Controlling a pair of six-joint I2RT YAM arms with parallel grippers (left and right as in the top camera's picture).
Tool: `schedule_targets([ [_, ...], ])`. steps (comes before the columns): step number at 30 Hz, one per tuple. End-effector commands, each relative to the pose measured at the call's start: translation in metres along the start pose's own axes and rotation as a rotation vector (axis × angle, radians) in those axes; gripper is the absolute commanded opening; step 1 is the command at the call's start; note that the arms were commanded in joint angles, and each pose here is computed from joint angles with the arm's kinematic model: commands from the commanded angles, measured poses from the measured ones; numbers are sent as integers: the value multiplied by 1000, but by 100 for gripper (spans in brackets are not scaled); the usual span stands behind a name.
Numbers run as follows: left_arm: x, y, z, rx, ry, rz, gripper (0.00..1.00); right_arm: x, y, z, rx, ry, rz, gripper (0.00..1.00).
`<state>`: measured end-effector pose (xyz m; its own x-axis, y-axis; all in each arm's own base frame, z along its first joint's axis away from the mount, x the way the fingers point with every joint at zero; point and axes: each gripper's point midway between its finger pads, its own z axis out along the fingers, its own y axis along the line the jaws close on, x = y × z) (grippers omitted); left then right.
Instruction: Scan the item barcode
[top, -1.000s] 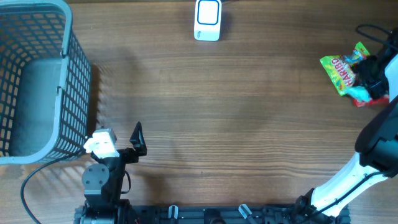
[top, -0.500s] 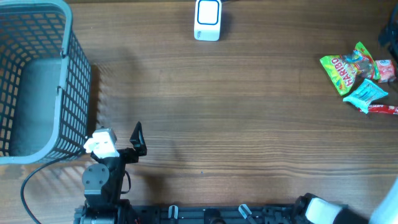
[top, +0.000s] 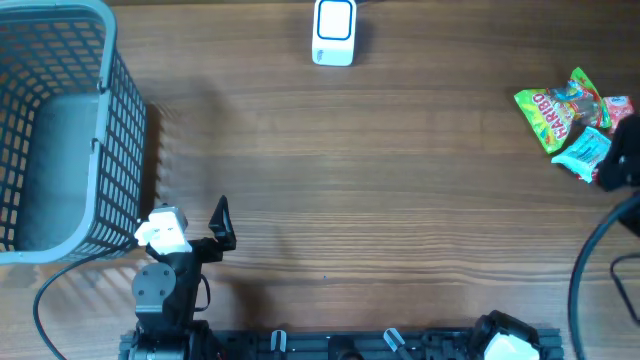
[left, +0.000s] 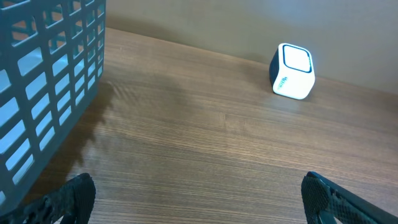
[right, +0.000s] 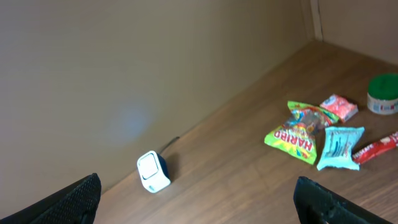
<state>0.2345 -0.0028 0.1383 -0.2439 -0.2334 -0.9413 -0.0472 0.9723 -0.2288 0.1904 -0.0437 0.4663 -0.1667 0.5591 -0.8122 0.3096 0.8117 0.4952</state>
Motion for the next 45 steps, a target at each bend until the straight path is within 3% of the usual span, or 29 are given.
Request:
schedule_targets([
  [1, 1, -1, 0, 8, 0, -3, 100, 6, 4, -10, -17, 5, -15, 100],
  [8, 1, -1, 0, 8, 0, -3, 100, 13, 7, -15, -61, -21, -39, 100],
  [17, 1, -1, 0, 8, 0, -3, 100, 22, 46, -45, -447, -348, -193, 100],
  [25, 1, -1, 0, 8, 0, -3, 100, 65, 43, -30, -654, -477, -202, 100],
  [31, 1, -1, 0, 8, 0, -3, 100, 89, 25, -10, -656, -532, -187, 100],
  [45, 1, -1, 0, 8, 0, -3, 100, 146, -2, 35, -628, -666, -379, 100],
])
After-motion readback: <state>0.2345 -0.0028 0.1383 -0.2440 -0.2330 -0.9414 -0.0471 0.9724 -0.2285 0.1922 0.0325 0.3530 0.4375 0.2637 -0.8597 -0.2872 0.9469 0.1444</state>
